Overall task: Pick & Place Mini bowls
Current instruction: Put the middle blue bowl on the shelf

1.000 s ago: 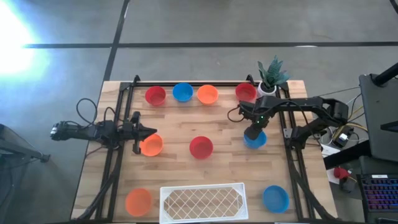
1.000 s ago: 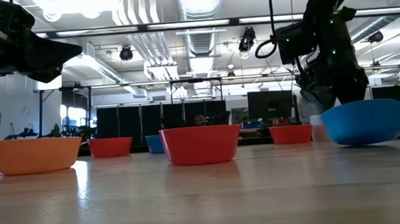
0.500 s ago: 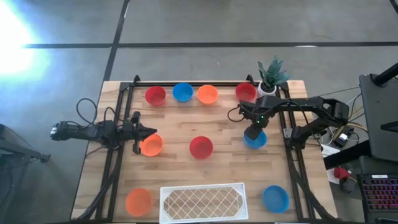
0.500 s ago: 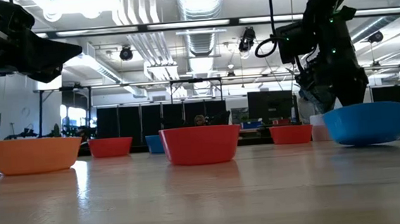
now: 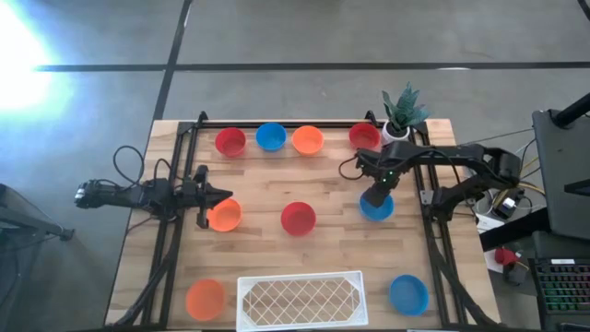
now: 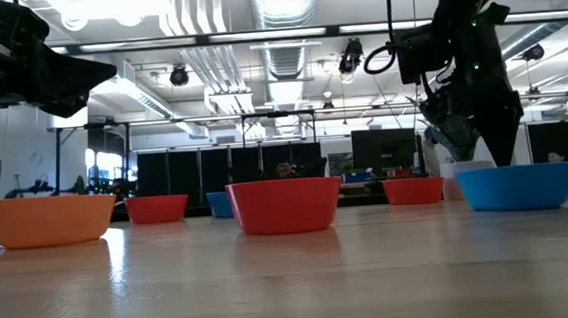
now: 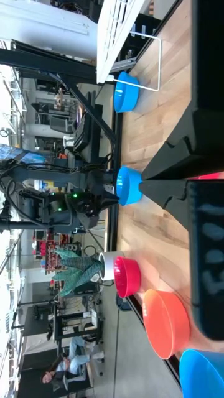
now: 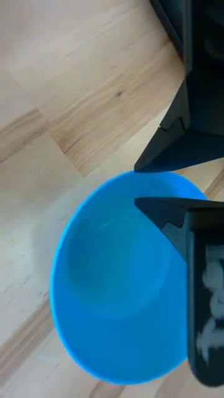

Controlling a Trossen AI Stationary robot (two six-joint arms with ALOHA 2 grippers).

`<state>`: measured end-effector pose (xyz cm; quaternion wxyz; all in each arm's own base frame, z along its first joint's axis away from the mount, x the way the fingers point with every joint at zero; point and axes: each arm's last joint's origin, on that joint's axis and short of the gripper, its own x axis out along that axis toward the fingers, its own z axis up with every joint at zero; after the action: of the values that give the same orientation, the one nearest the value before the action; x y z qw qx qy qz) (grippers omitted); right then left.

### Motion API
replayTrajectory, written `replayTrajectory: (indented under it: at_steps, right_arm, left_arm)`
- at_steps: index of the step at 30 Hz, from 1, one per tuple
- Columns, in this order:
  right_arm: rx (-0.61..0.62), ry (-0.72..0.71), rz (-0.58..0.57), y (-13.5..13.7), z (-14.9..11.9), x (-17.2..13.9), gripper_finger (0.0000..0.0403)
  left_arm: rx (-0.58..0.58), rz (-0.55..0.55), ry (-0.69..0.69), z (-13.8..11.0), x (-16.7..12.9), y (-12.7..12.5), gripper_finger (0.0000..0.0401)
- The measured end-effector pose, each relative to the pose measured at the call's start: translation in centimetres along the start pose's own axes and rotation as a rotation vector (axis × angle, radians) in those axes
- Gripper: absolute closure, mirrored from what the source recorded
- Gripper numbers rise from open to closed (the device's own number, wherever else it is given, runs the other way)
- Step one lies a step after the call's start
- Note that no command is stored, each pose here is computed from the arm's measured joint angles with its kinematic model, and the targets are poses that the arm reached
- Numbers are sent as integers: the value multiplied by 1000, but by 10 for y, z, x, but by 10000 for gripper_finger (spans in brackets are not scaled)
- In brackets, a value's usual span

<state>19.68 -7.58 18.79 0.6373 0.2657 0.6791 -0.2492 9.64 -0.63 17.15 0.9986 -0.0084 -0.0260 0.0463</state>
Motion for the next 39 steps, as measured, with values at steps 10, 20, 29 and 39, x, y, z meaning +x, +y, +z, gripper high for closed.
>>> replayTrajectory:
  at_steps: [10, 20, 29, 39]
  right_arm:
    - [-2, -27, -39, -1, 2, 4, 334]
    - [-17, -35, -44, -1, 2, 6, 335]
    - [-28, -85, -17, 0, 3, 18, 335]
    - [-35, -92, -6, 0, 4, 17, 392]
  left_arm:
    - [0, 0, 0, 0, 0, 0, 401]
    - [0, 0, 0, 0, 0, 0, 401]
    - [0, 0, 0, 0, 0, 0, 401]
    - [0, 0, 0, 0, 0, 0, 401]
